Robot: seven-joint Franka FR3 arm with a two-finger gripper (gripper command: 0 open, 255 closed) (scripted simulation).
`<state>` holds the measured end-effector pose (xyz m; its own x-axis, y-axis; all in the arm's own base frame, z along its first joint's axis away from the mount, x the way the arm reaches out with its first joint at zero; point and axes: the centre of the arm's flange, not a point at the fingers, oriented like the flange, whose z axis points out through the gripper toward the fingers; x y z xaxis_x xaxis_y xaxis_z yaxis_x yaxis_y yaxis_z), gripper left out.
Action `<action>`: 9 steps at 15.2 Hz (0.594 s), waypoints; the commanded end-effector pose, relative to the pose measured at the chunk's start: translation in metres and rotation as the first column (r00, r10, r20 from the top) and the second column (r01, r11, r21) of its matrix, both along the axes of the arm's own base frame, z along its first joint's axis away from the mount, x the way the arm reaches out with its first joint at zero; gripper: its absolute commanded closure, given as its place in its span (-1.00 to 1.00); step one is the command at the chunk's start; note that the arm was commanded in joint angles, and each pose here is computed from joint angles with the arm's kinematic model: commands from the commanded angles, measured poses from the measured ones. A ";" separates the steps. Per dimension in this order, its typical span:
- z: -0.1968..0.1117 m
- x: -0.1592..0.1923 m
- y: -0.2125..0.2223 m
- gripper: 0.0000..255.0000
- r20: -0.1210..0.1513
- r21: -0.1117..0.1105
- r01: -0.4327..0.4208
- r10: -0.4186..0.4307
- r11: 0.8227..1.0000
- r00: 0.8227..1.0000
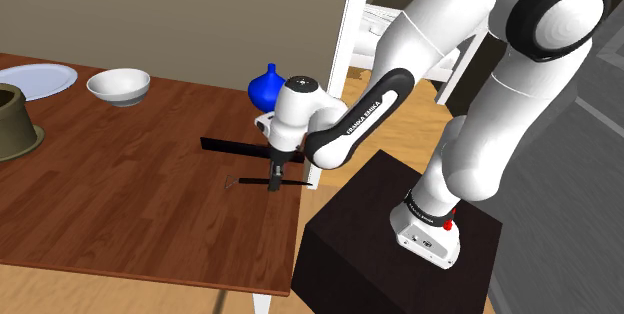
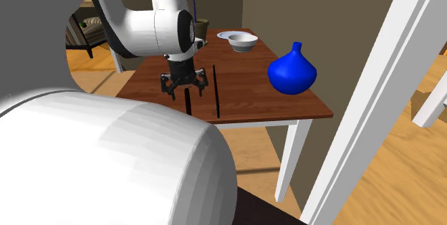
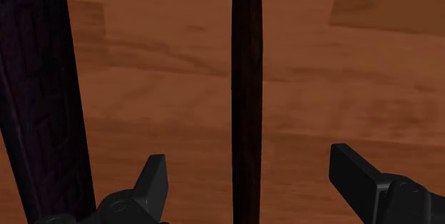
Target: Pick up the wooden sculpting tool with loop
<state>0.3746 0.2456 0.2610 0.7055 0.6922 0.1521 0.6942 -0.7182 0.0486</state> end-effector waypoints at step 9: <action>-0.023 0.000 0.000 1.00 0.001 0.001 -0.002 0.002 1.000 1.000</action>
